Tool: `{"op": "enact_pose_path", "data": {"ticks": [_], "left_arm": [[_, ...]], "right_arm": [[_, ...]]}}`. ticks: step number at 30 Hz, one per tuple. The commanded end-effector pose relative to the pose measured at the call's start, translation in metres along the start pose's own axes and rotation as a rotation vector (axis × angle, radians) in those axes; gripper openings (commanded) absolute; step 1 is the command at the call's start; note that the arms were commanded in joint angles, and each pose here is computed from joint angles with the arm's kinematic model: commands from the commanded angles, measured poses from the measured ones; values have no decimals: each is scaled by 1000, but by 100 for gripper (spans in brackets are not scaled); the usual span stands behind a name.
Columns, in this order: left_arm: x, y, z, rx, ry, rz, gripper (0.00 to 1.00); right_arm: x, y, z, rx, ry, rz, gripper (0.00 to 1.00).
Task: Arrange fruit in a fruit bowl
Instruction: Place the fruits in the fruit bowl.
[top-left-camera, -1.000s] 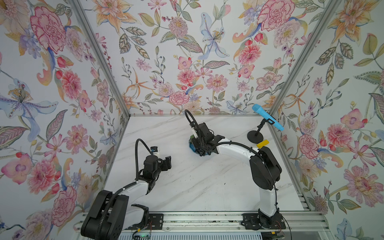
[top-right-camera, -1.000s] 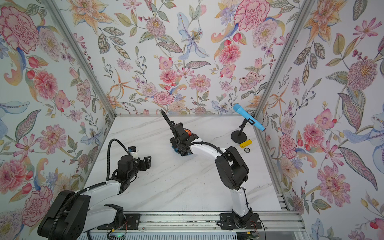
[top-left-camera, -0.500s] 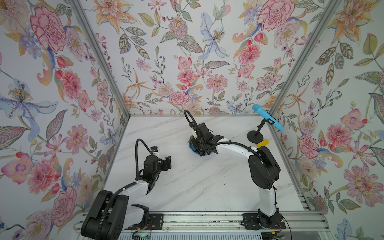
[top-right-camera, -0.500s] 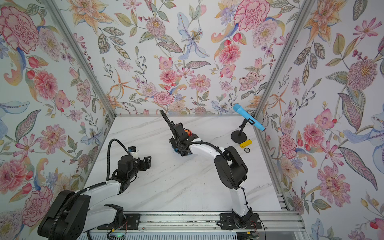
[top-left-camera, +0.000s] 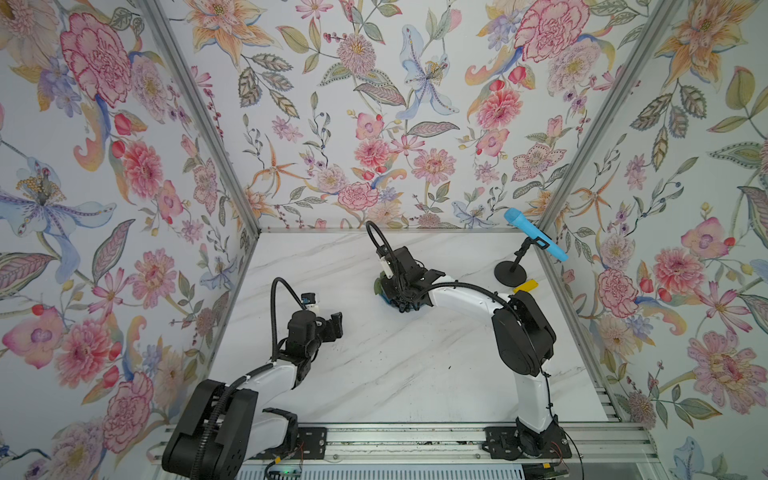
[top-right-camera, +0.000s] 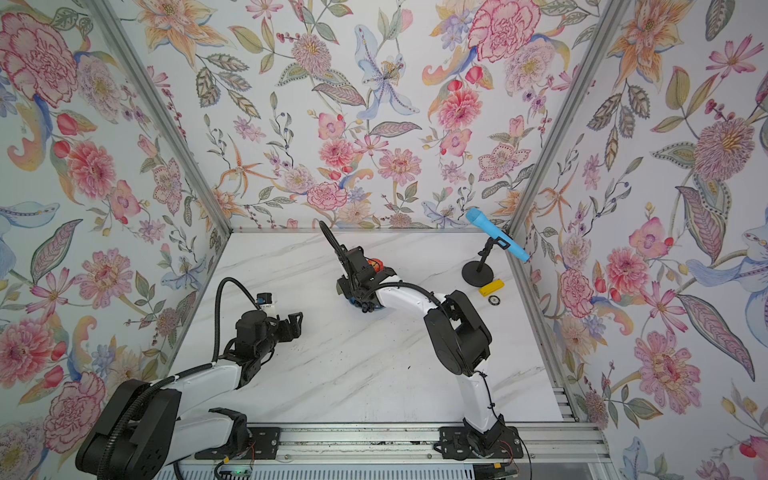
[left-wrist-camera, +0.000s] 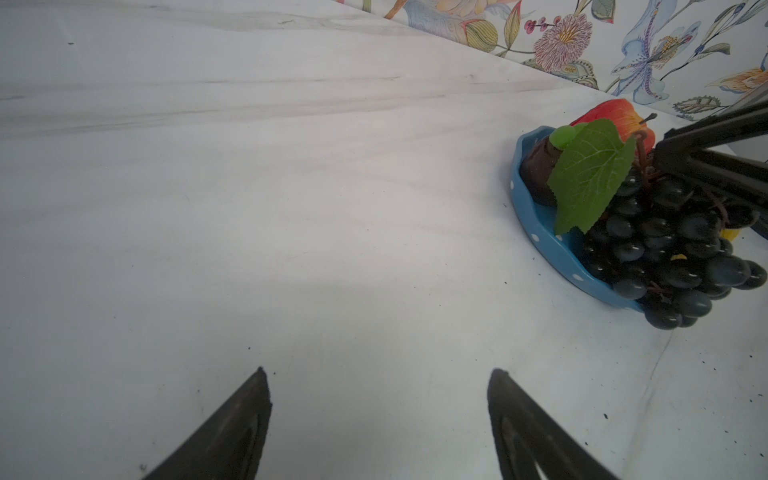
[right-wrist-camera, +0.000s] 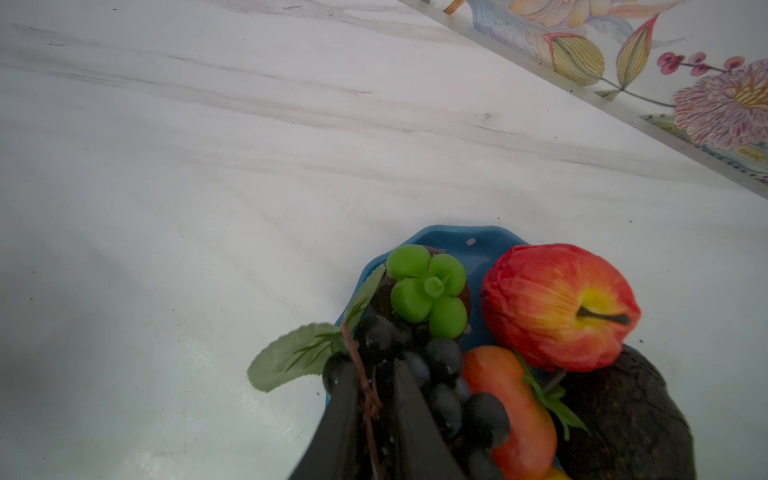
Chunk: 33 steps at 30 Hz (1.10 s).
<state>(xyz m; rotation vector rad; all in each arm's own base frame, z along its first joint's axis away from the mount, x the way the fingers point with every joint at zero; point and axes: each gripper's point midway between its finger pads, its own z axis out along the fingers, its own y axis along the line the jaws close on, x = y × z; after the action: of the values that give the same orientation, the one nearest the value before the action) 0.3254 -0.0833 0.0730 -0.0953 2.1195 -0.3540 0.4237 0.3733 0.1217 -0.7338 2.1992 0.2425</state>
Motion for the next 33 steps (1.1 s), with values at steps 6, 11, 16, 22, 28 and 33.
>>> {"op": "enact_pose_path", "data": {"ticks": [6, 11, 16, 22, 28, 33], "left_arm": [[-1, 1, 1, 5, -1, 16, 83], [-1, 1, 1, 5, -1, 16, 83], [-1, 0, 2, 6, 0, 16, 83], [0, 0, 2, 5, 1, 16, 83], [0, 0, 3, 7, 5, 17, 83], [0, 0, 2, 9, 4, 18, 83]], "right_arm": [[-2, 4, -5, -22, 0, 11, 25], [-8, 7, -11, -41, -18, 25, 29], [-12, 6, -13, -46, -27, 35, 37], [-8, 1, -10, -27, -18, 44, 38], [-15, 2, -18, -42, -40, 59, 40], [-19, 1, -23, -42, -51, 61, 43]]}}
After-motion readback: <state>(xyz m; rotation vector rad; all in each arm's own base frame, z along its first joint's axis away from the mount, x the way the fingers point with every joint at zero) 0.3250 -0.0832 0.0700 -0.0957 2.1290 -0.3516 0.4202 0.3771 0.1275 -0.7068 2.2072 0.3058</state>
